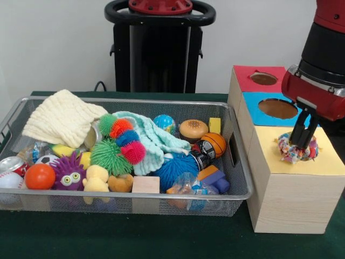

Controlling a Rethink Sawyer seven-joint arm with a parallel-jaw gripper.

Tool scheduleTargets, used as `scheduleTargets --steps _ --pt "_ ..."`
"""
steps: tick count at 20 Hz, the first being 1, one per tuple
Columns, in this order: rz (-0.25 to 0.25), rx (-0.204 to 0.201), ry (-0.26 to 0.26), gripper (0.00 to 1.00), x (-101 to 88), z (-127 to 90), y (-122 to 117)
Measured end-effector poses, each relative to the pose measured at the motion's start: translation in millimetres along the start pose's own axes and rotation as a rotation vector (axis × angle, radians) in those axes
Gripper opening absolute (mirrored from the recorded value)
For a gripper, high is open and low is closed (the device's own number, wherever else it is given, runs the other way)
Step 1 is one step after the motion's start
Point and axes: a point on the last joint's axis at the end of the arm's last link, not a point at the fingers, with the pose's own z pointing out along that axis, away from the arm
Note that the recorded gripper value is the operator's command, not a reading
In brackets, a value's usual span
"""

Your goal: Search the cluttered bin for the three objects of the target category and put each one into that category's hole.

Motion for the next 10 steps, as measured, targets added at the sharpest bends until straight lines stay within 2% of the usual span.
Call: scheduleTargets --steps 4,10 --pt "-0.010 0.011 0.005 0.00 14.2 9.4 2.5" --pt "-0.016 0.016 -0.005 0.00 22.1 21.7 4.3"
